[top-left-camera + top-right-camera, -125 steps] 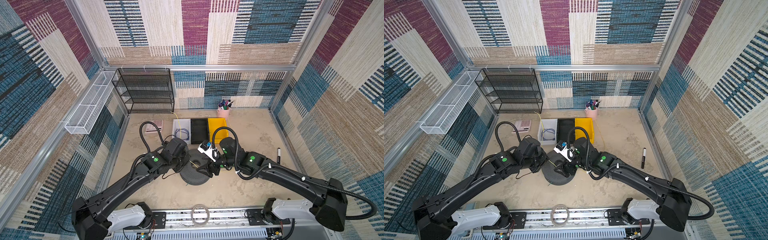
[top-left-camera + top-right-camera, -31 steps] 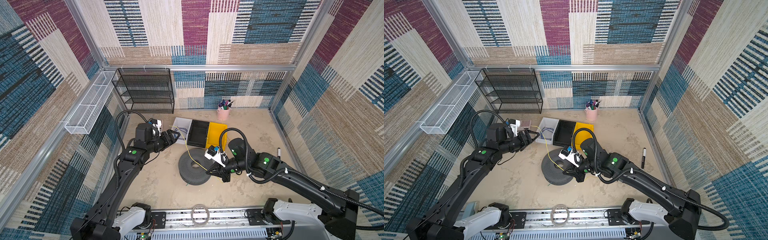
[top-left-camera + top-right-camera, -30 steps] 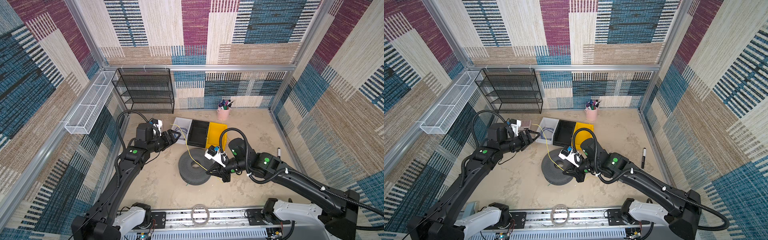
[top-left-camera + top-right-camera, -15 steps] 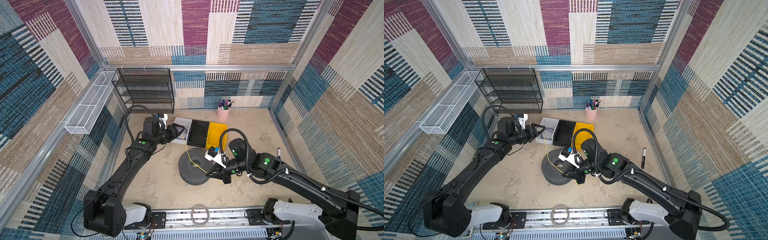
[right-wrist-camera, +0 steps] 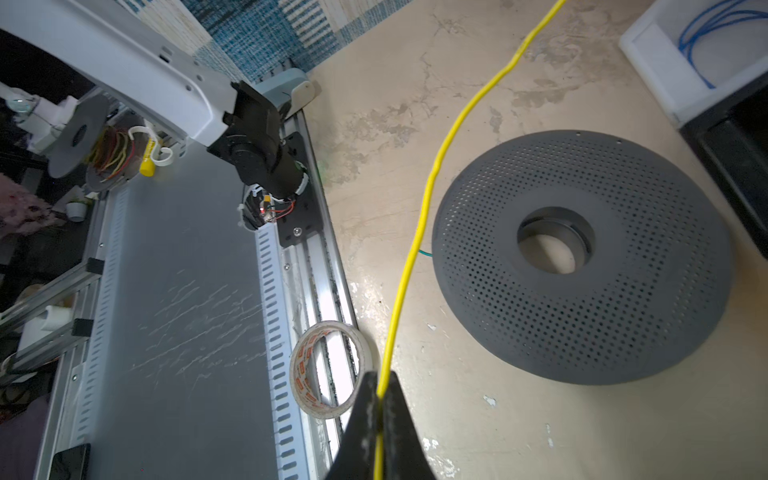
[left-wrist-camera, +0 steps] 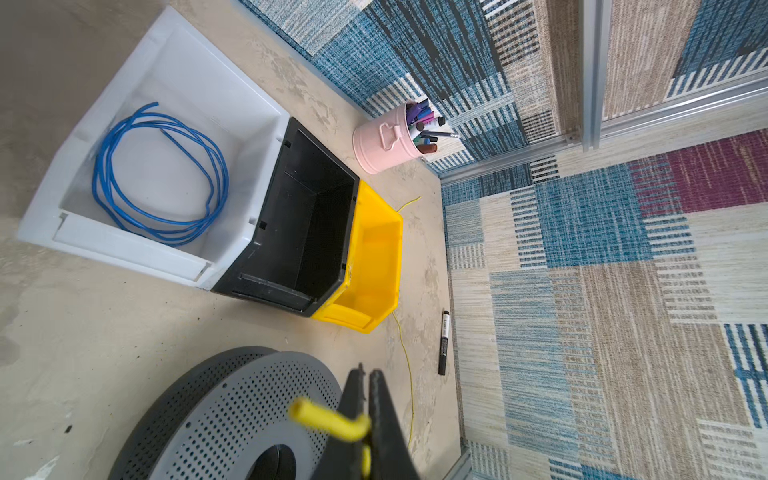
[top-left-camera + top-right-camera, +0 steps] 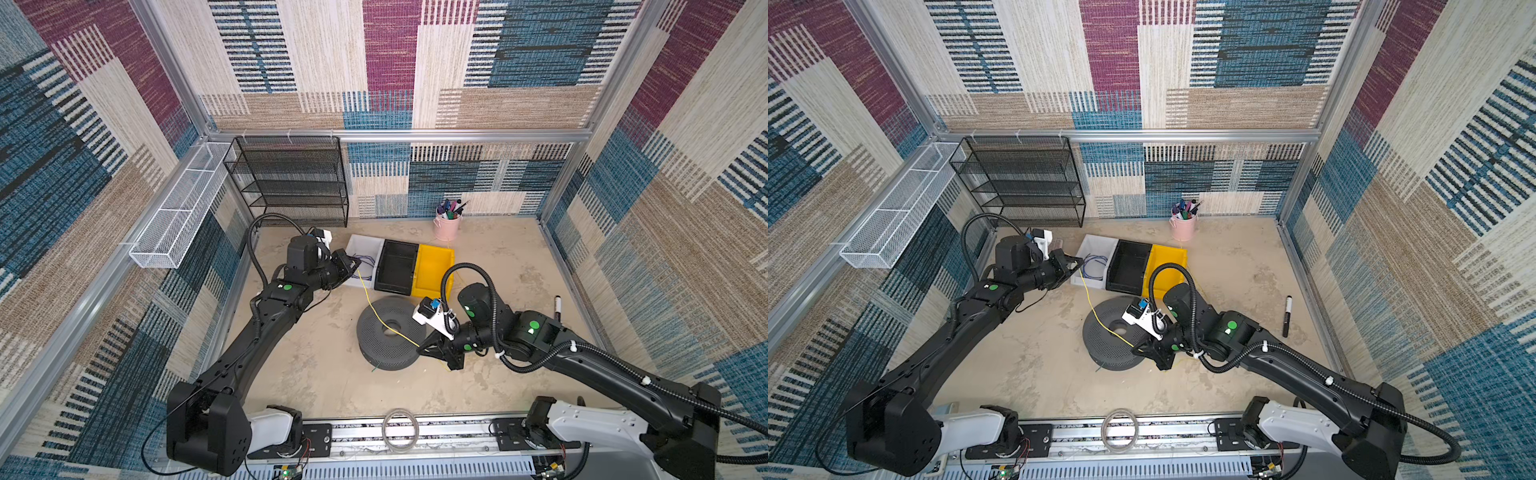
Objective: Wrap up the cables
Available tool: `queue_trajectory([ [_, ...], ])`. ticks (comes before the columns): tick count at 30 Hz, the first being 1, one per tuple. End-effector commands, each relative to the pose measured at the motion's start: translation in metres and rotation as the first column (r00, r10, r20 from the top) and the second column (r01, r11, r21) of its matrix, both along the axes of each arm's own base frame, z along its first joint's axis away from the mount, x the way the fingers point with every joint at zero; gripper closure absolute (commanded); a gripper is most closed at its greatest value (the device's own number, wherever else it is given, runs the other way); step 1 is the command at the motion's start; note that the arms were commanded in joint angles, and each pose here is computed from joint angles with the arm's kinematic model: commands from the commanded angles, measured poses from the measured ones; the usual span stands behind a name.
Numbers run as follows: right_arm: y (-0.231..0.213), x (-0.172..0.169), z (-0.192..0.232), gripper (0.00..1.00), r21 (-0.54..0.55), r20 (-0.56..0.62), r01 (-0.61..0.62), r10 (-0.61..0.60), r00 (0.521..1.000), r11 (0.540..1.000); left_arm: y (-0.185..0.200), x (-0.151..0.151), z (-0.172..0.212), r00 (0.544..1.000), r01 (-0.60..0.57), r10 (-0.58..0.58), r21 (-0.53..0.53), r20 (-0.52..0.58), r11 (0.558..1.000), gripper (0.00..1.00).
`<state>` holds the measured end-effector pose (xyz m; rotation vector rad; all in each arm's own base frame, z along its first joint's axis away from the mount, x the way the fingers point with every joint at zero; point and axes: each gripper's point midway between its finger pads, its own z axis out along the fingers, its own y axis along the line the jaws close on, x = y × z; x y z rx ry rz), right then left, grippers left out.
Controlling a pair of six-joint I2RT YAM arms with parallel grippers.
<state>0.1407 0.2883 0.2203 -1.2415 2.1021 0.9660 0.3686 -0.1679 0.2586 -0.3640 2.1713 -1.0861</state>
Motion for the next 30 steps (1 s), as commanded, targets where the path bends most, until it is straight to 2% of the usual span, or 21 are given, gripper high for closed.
queue_trajectory([
  [1,-0.011,0.025,-0.009,0.46,-0.067,0.064,0.138,-0.134,0.989,0.988,0.012,-0.007,-0.007,0.998,-0.058,0.06,0.058,-0.033,0.997,1.0],
  [6,0.0,0.021,-0.013,0.37,-0.027,0.033,0.105,-0.104,0.994,0.994,0.009,-0.022,-0.019,0.989,-0.125,0.131,0.082,-0.073,0.989,1.0],
  [10,0.016,0.026,0.014,0.3,0.064,0.064,0.069,-0.073,0.995,0.996,0.006,-0.036,-0.034,0.971,-0.201,0.212,0.102,-0.114,0.974,1.0],
  [11,0.022,0.029,0.025,0.23,0.088,0.08,0.061,-0.068,0.995,0.994,0.006,-0.039,-0.038,0.966,-0.214,0.226,0.103,-0.128,0.971,1.0],
  [14,0.042,0.044,0.054,0.22,0.151,0.126,0.043,-0.063,0.99,0.988,0.002,-0.05,-0.043,0.957,-0.248,0.26,0.101,-0.132,0.964,1.0],
  [17,0.065,0.056,0.069,0.21,0.195,0.122,0.017,-0.042,0.992,0.981,-0.006,-0.061,-0.041,0.959,-0.247,0.258,0.106,-0.119,0.963,1.0],
  [22,0.092,0.068,0.041,0.24,0.16,0.031,-0.001,-0.004,1.0,0.987,-0.016,-0.072,-0.038,0.969,-0.214,0.222,0.082,-0.105,0.973,1.0],
  [30,0.104,0.059,0.026,0.27,0.207,-0.039,-0.052,0.061,0.997,0.977,-0.015,-0.08,-0.03,0.98,-0.179,0.185,0.08,-0.071,0.981,1.0],
])
